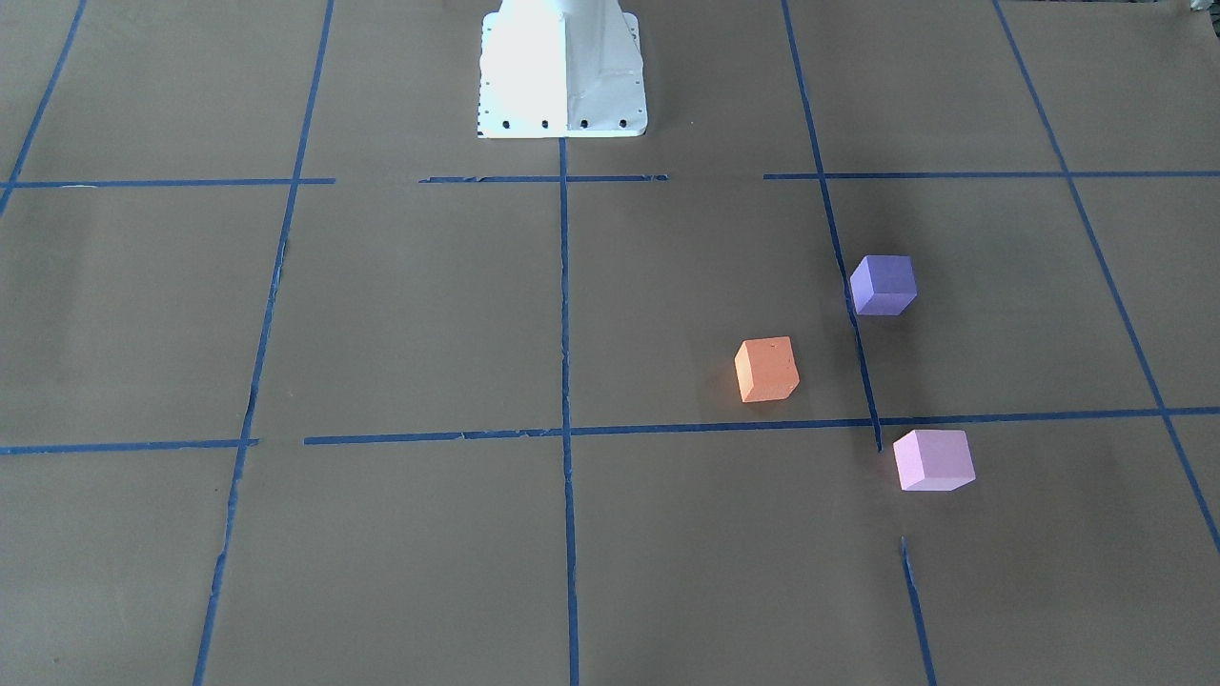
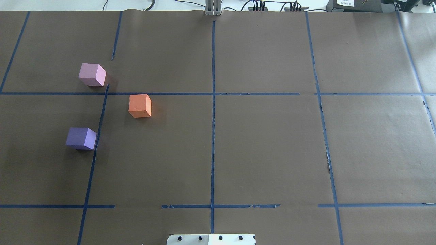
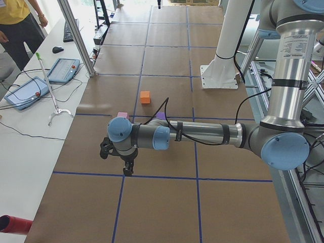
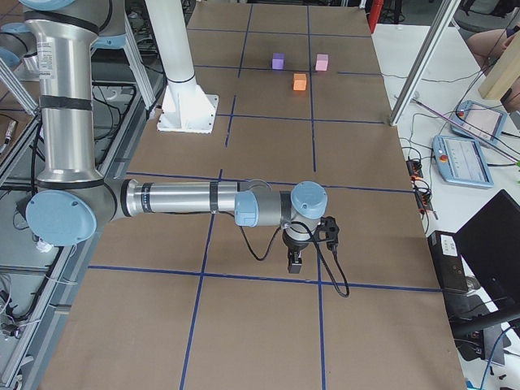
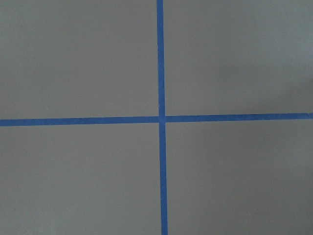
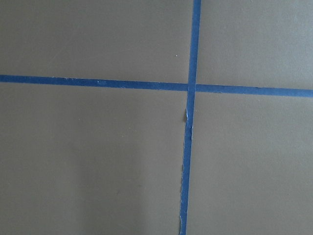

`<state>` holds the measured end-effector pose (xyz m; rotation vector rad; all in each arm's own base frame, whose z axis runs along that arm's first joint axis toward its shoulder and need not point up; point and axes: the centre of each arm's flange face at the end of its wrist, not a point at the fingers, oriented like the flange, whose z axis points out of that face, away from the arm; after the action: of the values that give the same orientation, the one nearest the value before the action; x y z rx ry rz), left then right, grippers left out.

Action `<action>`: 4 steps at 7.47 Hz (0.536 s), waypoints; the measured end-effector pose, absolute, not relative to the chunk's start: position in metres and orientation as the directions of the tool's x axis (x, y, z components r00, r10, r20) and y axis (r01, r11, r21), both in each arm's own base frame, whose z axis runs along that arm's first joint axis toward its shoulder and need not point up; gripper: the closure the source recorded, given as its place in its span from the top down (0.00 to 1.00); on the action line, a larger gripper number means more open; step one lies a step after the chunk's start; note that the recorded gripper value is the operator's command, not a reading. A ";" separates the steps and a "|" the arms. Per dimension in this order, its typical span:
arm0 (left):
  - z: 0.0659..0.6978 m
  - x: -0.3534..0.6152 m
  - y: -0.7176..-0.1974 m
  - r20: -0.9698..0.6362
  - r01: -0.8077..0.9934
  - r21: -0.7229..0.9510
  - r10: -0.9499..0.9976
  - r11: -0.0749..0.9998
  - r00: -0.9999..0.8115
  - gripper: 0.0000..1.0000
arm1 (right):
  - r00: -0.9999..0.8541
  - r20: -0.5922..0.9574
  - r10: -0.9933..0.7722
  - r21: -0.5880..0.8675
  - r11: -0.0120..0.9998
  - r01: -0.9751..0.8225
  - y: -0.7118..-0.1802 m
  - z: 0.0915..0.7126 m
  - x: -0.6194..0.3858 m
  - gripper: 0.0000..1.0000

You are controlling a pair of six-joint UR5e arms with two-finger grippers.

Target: Arrange blocks in a line

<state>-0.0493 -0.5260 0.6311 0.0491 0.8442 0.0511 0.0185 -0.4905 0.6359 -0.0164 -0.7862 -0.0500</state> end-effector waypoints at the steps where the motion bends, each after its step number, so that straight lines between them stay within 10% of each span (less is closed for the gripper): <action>1: 0.633 -0.049 -0.526 -0.744 -0.036 0.071 0.076 0.997 0.663 1.00 | 0.705 0.708 -0.039 0.004 0.999 0.051 -0.491 0.636 0.018 1.00; 4: 0.635 -0.051 -0.525 -0.734 -0.039 0.068 0.077 0.997 0.675 1.00 | 0.705 0.708 -0.039 0.004 0.999 0.051 -0.491 0.636 0.018 1.00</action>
<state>-0.0508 -0.5252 0.6353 0.0484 0.8275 0.0649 0.0185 -0.4905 0.6359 -0.0165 -0.7862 -0.0498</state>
